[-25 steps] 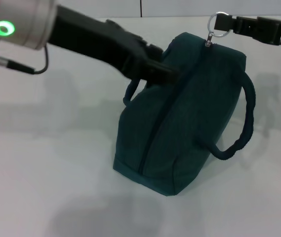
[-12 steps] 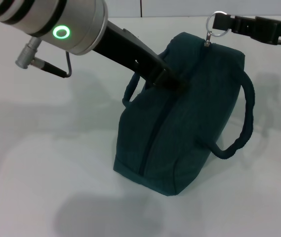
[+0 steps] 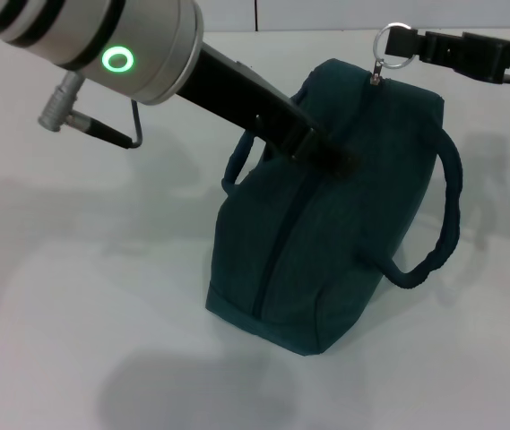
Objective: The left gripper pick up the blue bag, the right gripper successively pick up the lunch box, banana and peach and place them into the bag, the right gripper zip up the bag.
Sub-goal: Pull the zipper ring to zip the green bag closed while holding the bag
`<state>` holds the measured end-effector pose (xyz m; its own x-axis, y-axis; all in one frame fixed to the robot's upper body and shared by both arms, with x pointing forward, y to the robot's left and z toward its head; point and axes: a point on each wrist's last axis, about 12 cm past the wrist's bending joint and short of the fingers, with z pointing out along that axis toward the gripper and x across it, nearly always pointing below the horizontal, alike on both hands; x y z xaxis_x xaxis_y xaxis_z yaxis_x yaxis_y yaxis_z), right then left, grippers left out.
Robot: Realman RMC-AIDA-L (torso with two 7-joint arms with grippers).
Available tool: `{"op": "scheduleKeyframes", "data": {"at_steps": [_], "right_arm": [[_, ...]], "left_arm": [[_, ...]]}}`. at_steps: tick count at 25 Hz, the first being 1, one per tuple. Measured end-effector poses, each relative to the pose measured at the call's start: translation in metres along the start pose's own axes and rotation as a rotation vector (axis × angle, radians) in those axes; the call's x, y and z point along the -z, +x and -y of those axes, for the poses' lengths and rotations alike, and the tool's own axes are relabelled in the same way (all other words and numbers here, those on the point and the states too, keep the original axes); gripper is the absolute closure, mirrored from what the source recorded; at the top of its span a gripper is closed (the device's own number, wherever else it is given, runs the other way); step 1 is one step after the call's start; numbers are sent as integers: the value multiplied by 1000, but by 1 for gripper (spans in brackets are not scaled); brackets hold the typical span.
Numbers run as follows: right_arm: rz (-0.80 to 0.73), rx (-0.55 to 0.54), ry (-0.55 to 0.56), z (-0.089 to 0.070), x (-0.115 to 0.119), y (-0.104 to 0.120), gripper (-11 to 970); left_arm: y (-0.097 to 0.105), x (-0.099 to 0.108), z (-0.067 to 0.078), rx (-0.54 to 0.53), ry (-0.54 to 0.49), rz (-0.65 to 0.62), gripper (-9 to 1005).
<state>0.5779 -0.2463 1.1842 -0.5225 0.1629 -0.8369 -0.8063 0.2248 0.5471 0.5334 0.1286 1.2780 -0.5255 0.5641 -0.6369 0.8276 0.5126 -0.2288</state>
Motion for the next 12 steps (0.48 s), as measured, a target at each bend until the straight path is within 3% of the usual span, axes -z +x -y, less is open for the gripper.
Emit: {"op": "scheduleKeyframes", "data": {"at_steps": [12], "right_arm": [[-1, 2, -1, 0, 0, 0, 919]], "left_arm": [[1, -7, -8, 22, -29, -22, 376]]}}
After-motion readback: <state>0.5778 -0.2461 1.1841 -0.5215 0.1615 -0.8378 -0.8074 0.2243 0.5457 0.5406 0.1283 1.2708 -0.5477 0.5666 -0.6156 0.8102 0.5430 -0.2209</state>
